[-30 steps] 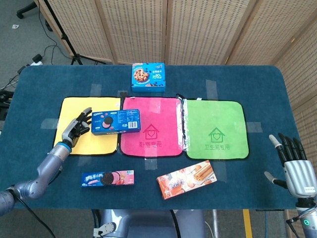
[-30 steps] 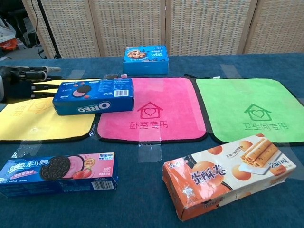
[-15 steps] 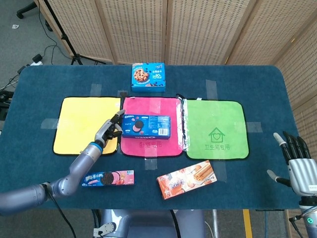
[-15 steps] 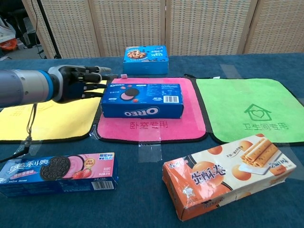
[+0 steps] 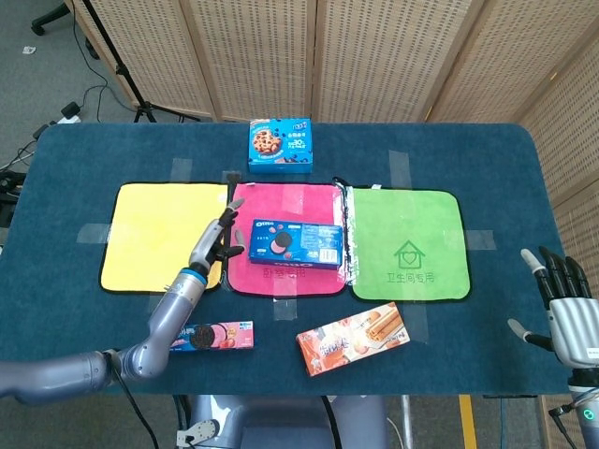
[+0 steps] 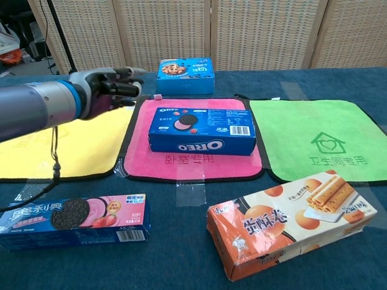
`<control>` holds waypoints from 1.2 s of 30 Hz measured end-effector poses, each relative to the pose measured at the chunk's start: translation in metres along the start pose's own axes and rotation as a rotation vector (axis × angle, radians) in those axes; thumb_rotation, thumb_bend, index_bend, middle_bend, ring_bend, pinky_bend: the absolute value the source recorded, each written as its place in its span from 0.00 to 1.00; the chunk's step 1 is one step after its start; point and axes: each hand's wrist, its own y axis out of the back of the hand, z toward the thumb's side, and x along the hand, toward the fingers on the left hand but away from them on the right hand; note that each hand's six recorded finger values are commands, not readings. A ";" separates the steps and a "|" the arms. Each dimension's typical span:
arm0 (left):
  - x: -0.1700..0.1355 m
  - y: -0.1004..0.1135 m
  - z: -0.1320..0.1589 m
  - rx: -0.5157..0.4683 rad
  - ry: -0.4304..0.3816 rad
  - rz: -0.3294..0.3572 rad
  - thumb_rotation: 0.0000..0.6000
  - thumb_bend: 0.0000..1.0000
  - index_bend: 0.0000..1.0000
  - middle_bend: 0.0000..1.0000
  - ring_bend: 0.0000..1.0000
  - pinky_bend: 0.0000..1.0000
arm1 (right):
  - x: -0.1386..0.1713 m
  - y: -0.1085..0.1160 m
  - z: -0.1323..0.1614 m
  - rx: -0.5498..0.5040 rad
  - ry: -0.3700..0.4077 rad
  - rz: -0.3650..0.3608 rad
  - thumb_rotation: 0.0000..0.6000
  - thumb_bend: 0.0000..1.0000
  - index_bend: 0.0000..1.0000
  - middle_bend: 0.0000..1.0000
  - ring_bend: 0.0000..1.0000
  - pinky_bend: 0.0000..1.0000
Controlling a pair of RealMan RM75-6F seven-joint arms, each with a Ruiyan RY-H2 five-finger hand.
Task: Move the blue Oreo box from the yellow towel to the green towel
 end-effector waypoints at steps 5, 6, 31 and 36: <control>-0.028 0.067 0.011 0.232 -0.138 0.228 1.00 0.00 0.00 0.00 0.00 0.00 | -0.001 -0.003 0.006 0.012 0.015 0.005 1.00 0.00 0.00 0.00 0.00 0.00; -0.041 0.086 0.013 0.292 -0.168 0.285 1.00 0.00 0.00 0.00 0.00 0.00 | -0.002 -0.003 0.008 0.013 0.020 0.005 1.00 0.00 0.00 0.00 0.00 0.00; -0.249 0.239 -0.030 0.834 0.033 0.575 1.00 0.00 0.00 0.00 0.00 0.00 | -0.106 0.001 0.213 0.140 0.606 0.255 1.00 0.81 0.09 0.00 0.00 0.00; -0.253 0.239 -0.028 0.838 0.020 0.564 1.00 0.00 0.00 0.00 0.00 0.00 | -0.127 -0.011 0.289 0.158 0.740 0.274 1.00 1.00 0.14 0.00 0.00 0.00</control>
